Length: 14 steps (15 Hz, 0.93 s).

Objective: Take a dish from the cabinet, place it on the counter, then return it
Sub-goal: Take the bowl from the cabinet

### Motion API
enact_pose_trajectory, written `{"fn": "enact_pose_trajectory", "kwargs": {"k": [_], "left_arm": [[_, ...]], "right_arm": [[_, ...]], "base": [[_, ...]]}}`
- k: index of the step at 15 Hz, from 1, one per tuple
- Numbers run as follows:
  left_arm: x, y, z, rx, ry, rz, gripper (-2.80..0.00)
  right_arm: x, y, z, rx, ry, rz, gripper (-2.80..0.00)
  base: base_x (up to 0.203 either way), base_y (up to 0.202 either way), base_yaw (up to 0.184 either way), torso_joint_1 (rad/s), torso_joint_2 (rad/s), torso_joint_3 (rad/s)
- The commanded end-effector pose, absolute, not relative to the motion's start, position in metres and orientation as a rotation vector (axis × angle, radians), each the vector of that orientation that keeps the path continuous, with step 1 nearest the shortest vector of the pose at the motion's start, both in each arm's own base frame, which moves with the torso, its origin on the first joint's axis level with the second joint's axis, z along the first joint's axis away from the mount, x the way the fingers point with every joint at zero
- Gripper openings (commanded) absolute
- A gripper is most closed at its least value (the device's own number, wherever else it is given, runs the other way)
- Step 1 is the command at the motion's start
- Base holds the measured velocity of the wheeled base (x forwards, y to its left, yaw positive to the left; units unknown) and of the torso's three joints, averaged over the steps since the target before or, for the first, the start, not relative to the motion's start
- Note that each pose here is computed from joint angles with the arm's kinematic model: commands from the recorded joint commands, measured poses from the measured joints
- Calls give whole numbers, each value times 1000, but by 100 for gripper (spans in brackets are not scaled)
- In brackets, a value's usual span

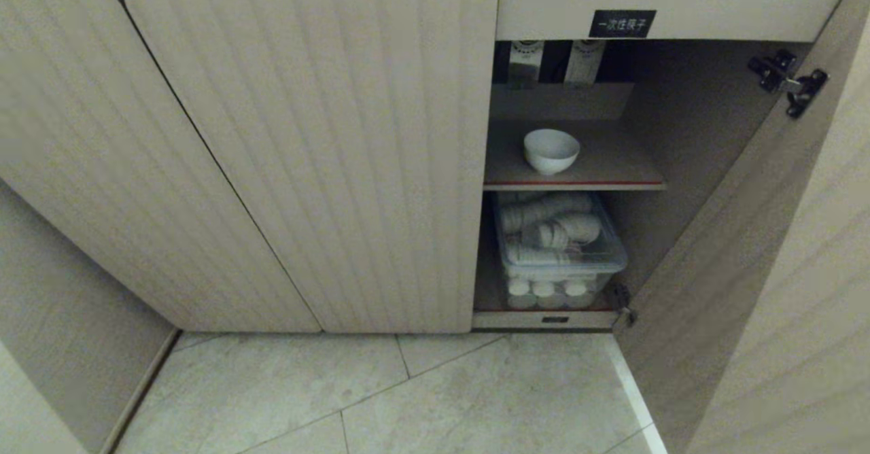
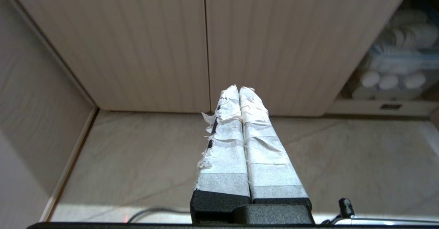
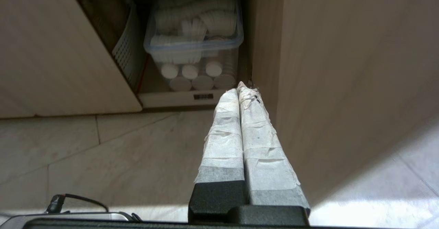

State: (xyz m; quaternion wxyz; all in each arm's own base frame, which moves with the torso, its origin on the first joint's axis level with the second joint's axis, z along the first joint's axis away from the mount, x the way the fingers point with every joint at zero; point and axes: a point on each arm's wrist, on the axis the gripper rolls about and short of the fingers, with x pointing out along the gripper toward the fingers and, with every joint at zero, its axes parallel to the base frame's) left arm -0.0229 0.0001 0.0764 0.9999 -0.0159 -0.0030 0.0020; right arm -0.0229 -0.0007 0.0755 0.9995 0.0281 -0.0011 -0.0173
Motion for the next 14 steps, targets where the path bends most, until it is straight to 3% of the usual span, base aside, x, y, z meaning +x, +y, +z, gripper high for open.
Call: {"fn": "enact_pose_trajectory", "kwargs": {"k": [1, 14], "left_arm": [[-23, 0, 76, -32, -6, 5, -280], [-23, 0, 76, -32, -6, 5, -280]], "right_arm": [[-23, -1, 75, 57, -1, -35, -280], [-23, -1, 75, 57, -1, -35, -280]], "base": [[190, 0, -2, 3, 2, 7], [196, 0, 1, 1, 2, 1]]}}
